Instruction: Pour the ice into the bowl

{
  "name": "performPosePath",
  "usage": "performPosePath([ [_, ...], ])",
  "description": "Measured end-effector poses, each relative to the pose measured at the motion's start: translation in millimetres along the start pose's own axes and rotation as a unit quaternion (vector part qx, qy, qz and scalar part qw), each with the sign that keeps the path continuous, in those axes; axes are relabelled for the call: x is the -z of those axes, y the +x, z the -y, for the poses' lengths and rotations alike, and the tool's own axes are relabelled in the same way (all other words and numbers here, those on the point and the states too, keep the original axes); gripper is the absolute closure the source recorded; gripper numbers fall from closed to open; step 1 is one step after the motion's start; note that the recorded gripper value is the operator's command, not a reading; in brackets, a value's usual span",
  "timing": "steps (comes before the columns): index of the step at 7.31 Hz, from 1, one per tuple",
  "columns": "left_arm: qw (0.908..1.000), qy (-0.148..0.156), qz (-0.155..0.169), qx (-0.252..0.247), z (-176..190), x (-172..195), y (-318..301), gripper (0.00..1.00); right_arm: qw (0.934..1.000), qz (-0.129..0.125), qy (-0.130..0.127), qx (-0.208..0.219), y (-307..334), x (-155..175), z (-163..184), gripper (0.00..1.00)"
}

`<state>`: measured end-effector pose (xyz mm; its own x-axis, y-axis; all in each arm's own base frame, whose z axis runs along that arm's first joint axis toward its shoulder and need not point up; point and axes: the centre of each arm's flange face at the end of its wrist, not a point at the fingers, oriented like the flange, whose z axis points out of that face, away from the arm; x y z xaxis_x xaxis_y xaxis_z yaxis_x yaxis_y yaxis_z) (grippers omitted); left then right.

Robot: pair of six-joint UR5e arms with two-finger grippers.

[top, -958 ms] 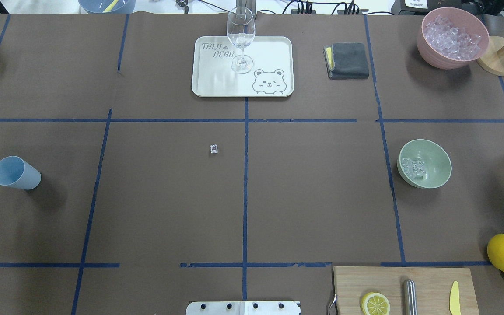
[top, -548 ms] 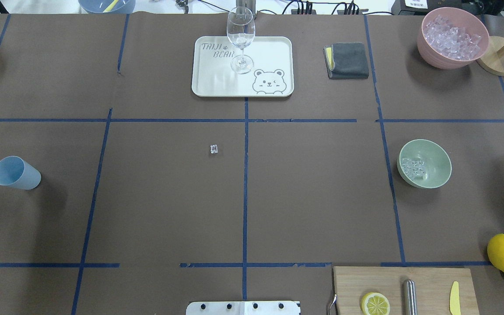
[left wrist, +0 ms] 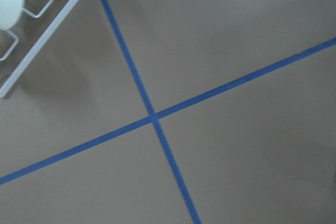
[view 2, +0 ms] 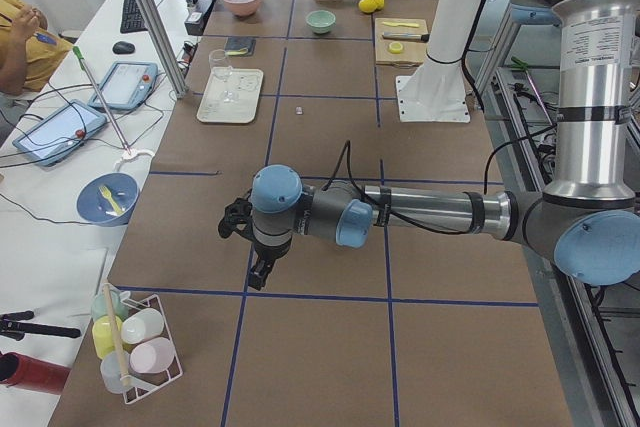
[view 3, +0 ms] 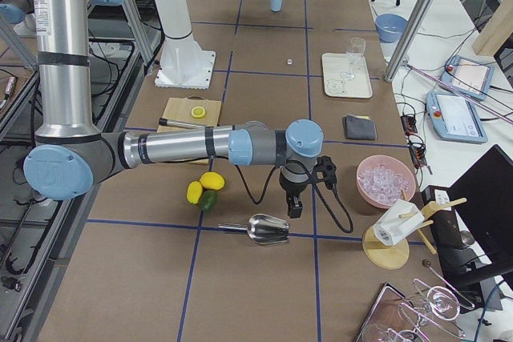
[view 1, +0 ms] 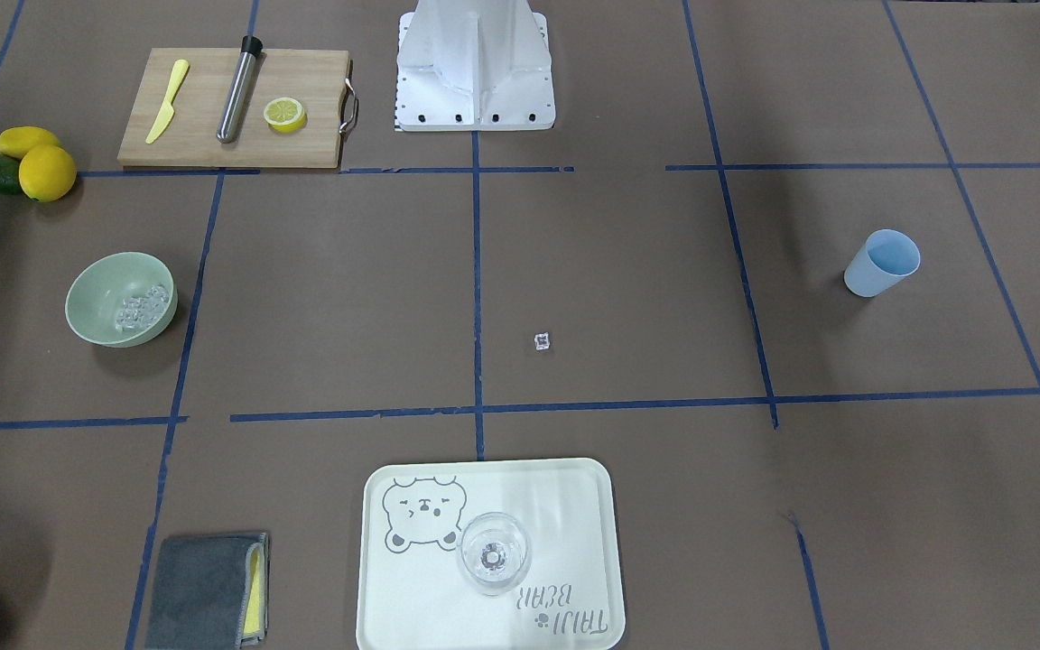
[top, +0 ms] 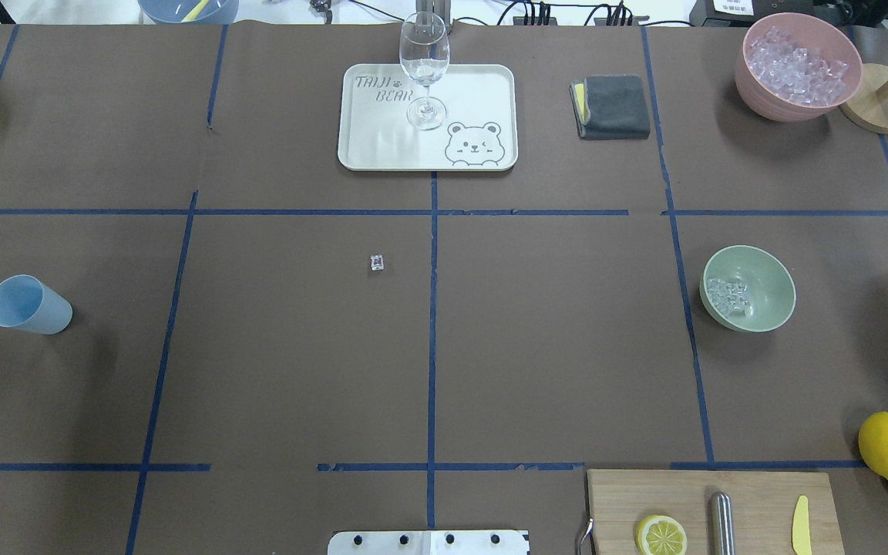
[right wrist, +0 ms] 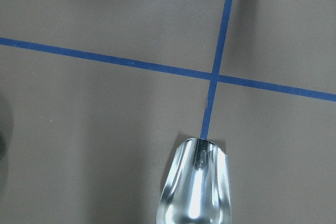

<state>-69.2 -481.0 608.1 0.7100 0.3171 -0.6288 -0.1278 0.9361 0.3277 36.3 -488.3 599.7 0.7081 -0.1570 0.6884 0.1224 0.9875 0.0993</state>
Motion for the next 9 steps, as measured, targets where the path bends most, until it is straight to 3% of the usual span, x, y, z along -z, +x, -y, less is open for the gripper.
performPosePath([
  [2, 0.9999, -0.008, 0.005, 0.012, -20, 8, -2, 0.00, 1.0000, 0.002, -0.002, -0.002, -1, 0, 0, 0.00],
  [4, 0.9999, 0.003, 0.014, -0.002, -41, 4, -3, 0.00, 1.0000, 0.003, -0.003, -0.004, -1, -1, 0, 0.00],
  [9, 0.9997, -0.017, 0.011, 0.011, -38, -4, -7, 0.00, 0.9999, 0.005, -0.002, -0.009, -1, -1, -1, 0.00],
])
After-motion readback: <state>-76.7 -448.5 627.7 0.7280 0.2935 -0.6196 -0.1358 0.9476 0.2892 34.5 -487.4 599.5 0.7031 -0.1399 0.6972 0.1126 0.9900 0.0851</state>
